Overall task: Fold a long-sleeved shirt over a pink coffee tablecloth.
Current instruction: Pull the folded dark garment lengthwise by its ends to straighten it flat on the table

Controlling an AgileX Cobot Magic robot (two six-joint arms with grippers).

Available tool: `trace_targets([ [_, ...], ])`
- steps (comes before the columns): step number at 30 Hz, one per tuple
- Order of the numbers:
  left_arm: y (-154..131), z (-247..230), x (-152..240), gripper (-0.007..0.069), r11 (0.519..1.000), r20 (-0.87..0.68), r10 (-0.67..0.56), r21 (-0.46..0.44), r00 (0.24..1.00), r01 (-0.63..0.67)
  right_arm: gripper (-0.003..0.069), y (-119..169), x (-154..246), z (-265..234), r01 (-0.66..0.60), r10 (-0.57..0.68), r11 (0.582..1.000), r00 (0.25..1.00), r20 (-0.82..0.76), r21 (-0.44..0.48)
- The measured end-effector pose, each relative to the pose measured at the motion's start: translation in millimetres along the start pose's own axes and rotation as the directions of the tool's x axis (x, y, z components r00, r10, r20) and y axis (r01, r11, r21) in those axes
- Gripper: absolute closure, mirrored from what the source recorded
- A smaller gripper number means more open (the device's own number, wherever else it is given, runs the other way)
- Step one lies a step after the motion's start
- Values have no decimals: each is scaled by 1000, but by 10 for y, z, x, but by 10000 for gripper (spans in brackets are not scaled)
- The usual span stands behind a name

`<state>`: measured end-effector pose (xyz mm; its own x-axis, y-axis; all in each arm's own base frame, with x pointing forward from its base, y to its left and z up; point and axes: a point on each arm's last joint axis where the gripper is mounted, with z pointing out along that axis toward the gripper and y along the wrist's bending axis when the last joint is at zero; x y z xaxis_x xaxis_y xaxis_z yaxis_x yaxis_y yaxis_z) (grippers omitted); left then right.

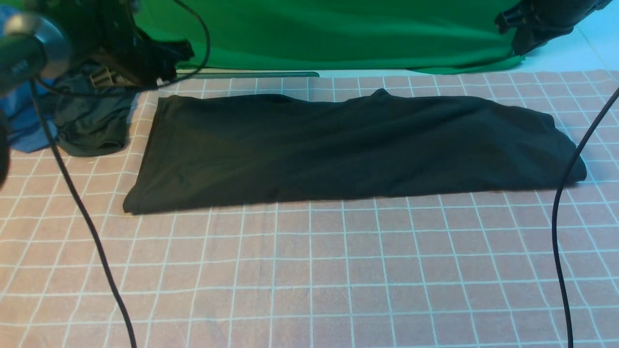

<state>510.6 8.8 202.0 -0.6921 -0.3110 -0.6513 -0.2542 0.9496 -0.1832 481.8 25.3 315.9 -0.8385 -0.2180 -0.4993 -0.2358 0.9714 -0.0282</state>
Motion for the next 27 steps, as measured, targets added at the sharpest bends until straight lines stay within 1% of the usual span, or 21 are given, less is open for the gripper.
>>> trace_targets([
  [1, 11, 91, 44, 226, 1000, -3, 2, -1, 1000, -2, 620, 1, 0, 0, 0, 0, 1000, 1000, 0, -1],
  [2, 19, 159, 80, 194, 1000, -6, 2, -1, 1000, -2, 620, 1, 0, 0, 3, -3, 1000, 1000, 0, -1],
  [3, 22, 183, 92, 188, 1000, -7, 2, -1, 1000, -2, 620, 1, 0, 0, 3, -3, 1000, 1000, 0, -1],
  [5, 37, 289, 152, 138, 1000, -14, 3, -2, 1000, -3, 620, 1, 0, 0, 17, -17, 1000, 1000, 0, -1],
  [7, 47, 365, 195, 122, 1000, -16, 3, -2, 1000, -4, 620, 1, 1, 0, 24, -24, 1000, 1000, -1, -1],
  [9, 52, 402, 215, 130, 1000, -14, 7, -1, 1000, -7, 620, 1, 2, 0, 24, -24, 1000, 1000, -2, -1],
  [10, 52, 406, 216, 145, 1000, -13, 8, 0, 1000, -8, 620, 2, 1, 0, 23, -23, 1000, 1000, -1, -2],
  [12, 50, 406, 211, 220, 1000, -7, 15, 2, 1000, -15, 620, 3, 2, 0, 23, -23, 1000, 1000, -2, -3],
  [16, 52, 402, 216, 490, 998, -16, 63, 0, 998, -63, 620, 13, 0, 0, 21, -21, 1000, 1000, 0, -14],
  [17, 53, 398, 216, 542, 998, -19, 68, -1, 998, -68, 620, 15, -1, 0, 20, -20, 1000, 1000, 1, -17],
  [19, 50, 371, 202, 587, 997, -20, 73, -2, 997, -73, 620, 19, -1, 0, 21, -21, 1000, 1000, 2, -21],
  [20, 47, 355, 192, 594, 997, -18, 76, -2, 997, -76, 620, 20, -2, 0, 20, -20, 1000, 1000, 2, -22],
  [24, 49, 214, 83, 596, 997, 11, 74, 1, 997, -74, 620, 23, -2, 0, 19, -19, 999, 1000, 3, -25],
  [27, 103, 112, -29, 595, 999, 55, 42, 4, 998, -43, 620, 23, -2, 0, 22, -22, 999, 1000, 3, -25],
])
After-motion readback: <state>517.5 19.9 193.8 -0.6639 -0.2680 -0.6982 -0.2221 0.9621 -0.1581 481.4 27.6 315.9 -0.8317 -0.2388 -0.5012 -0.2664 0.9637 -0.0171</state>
